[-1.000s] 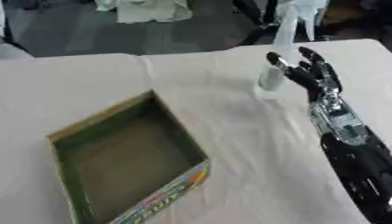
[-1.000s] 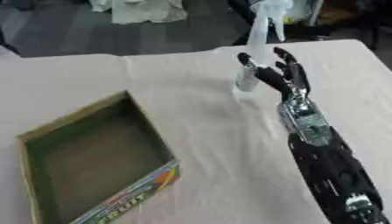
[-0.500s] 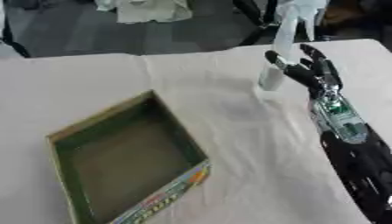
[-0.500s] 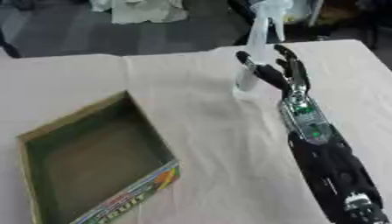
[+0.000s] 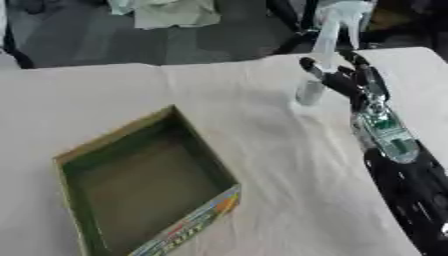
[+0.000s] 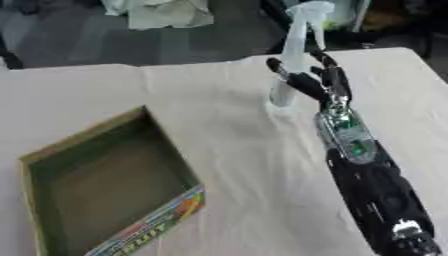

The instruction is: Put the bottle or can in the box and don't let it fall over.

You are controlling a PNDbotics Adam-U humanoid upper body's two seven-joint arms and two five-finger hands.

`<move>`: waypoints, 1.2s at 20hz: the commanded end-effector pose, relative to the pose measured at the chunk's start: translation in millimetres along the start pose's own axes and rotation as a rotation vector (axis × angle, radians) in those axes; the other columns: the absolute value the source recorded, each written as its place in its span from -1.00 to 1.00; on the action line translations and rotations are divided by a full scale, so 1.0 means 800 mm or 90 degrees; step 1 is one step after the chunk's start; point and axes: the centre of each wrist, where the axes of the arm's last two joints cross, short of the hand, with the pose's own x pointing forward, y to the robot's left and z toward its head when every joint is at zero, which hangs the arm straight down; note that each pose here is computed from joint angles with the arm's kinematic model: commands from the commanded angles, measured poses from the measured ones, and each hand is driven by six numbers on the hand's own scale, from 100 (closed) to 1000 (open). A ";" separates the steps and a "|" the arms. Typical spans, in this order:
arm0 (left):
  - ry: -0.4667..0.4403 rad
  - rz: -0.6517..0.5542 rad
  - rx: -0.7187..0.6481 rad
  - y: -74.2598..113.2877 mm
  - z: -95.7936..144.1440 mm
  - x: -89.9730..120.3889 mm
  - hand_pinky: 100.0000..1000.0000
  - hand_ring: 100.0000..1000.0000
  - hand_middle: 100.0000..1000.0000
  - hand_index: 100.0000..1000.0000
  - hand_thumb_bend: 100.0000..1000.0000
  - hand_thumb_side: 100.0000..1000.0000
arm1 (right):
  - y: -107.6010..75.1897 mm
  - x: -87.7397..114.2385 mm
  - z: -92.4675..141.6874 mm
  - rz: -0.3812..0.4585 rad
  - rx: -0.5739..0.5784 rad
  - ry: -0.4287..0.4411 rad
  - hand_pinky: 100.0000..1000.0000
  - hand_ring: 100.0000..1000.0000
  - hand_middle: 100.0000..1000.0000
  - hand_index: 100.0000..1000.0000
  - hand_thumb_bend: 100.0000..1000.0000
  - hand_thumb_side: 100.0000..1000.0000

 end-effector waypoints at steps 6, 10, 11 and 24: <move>-0.018 -0.004 -0.005 0.002 -0.005 0.010 0.53 0.51 0.41 0.51 0.12 0.48 | 0.005 0.020 -0.005 -0.013 0.002 -0.022 0.34 0.90 1.00 0.78 0.49 -0.61; -0.017 -0.003 -0.006 0.002 -0.005 0.010 0.53 0.51 0.41 0.51 0.12 0.48 | 0.007 0.021 -0.006 -0.016 0.001 -0.024 0.34 0.90 1.00 0.78 0.49 -0.61; -0.017 -0.003 -0.006 0.002 -0.005 0.010 0.53 0.51 0.41 0.51 0.12 0.48 | 0.008 0.022 -0.006 -0.016 0.002 -0.025 0.34 0.91 1.00 0.78 0.49 -0.61; -0.017 -0.004 -0.006 0.002 -0.005 0.010 0.53 0.51 0.41 0.51 0.11 0.48 | 0.009 0.026 -0.007 0.005 -0.008 -0.030 0.34 0.91 0.98 0.77 0.49 -0.67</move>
